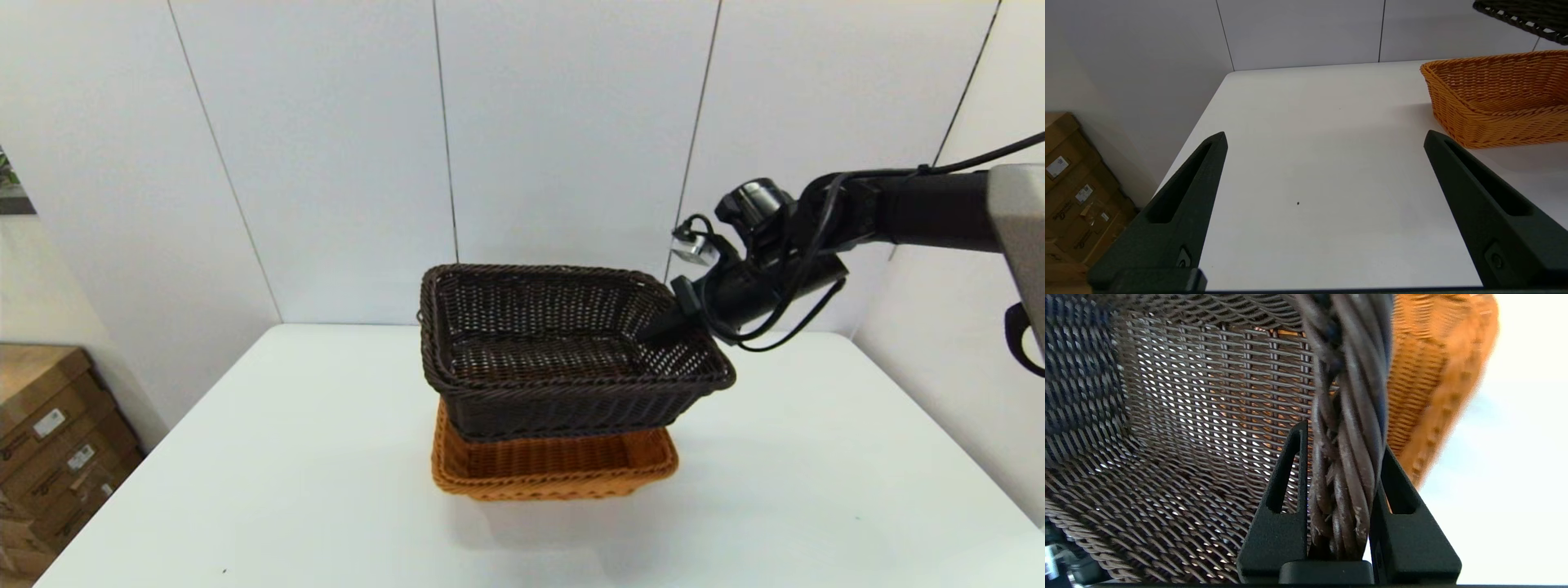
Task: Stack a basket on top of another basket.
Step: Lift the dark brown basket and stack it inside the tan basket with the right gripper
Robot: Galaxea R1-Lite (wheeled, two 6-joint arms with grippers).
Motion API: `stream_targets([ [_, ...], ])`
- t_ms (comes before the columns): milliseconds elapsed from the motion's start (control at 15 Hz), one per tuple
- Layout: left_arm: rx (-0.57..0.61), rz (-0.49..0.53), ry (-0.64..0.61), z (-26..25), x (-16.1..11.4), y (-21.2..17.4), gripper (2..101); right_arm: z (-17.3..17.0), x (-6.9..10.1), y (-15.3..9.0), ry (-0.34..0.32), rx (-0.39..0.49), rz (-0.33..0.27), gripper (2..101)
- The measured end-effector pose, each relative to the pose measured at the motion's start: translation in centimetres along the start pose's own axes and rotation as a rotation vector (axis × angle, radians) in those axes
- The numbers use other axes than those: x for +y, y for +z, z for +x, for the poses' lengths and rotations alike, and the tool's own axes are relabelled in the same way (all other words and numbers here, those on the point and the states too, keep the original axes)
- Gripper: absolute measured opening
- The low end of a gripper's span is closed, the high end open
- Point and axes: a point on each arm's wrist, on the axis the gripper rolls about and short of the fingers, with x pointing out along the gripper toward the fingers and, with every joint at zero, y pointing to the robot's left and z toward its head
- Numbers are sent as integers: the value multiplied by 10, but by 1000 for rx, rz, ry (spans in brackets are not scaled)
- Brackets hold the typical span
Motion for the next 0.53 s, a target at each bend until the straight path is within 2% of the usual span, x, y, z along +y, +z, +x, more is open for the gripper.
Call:
stream_targets([
  [200, 0, 0, 0, 0, 0, 0, 978, 13, 2, -1, -1, 26, 4, 242],
  [400, 0, 0, 0, 0, 0, 0, 978, 25, 8, -2, -69, 36, 24, 242],
  [533, 0, 0, 0, 0, 0, 0, 978, 30, 9, -1, -74, 36, 21, 242],
])
